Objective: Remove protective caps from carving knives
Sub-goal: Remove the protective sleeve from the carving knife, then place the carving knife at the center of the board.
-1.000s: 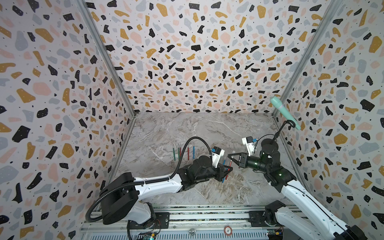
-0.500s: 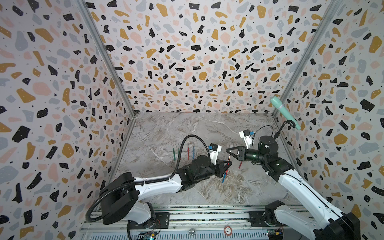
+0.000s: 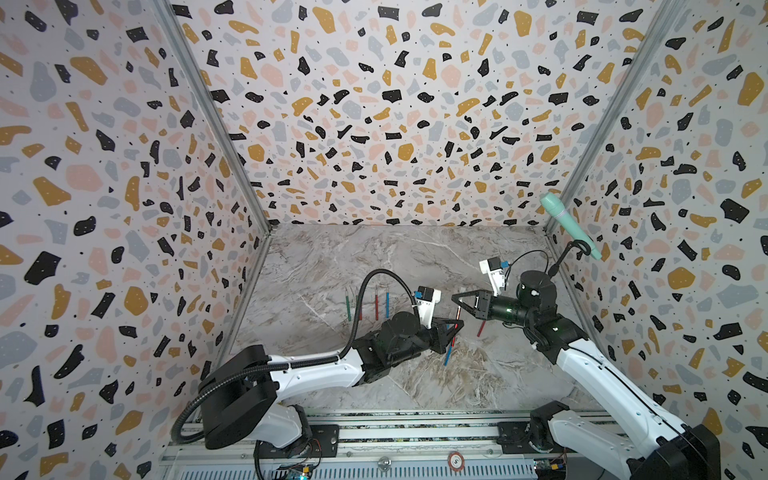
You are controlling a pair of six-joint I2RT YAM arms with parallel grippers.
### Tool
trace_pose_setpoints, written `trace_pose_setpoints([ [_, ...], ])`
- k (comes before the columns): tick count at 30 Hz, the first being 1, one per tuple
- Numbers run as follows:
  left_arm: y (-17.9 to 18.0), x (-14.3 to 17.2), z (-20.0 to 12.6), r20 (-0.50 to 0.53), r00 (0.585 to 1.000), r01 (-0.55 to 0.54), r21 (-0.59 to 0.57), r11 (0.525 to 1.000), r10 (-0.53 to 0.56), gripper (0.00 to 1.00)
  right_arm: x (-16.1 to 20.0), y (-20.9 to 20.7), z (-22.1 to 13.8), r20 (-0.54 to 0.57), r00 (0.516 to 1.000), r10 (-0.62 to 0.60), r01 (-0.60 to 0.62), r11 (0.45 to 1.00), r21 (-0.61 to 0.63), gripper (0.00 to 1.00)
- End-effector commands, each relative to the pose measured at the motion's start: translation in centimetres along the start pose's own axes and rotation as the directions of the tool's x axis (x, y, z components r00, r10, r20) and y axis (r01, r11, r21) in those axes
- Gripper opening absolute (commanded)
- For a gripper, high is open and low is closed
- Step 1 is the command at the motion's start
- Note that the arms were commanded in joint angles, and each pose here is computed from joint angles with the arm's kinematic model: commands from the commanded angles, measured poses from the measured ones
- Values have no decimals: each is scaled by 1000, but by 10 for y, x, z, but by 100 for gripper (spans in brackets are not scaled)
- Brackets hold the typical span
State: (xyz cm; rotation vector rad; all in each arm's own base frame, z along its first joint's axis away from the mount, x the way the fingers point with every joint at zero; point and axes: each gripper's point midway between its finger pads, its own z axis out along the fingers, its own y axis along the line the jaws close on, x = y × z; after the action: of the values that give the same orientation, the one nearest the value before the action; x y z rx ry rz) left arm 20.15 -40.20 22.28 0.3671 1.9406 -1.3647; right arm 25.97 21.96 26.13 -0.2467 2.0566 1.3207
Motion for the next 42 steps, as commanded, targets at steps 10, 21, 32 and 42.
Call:
trace_pose_setpoints([
  [10,3,77,-12,-247,969,12,7,1000,-9,0,-109,4,-26,313,917,-249,185,957,222,0],
  [21,12,65,-16,-228,973,-60,-91,994,38,0,-132,12,-34,362,892,-270,180,948,263,0],
  [32,125,-21,-49,-25,999,12,-610,793,-35,0,-76,-26,-69,174,948,-268,153,858,491,0],
  [42,199,-31,-31,-104,991,-33,-795,606,-83,0,-22,-41,-105,9,964,-266,209,777,594,0],
])
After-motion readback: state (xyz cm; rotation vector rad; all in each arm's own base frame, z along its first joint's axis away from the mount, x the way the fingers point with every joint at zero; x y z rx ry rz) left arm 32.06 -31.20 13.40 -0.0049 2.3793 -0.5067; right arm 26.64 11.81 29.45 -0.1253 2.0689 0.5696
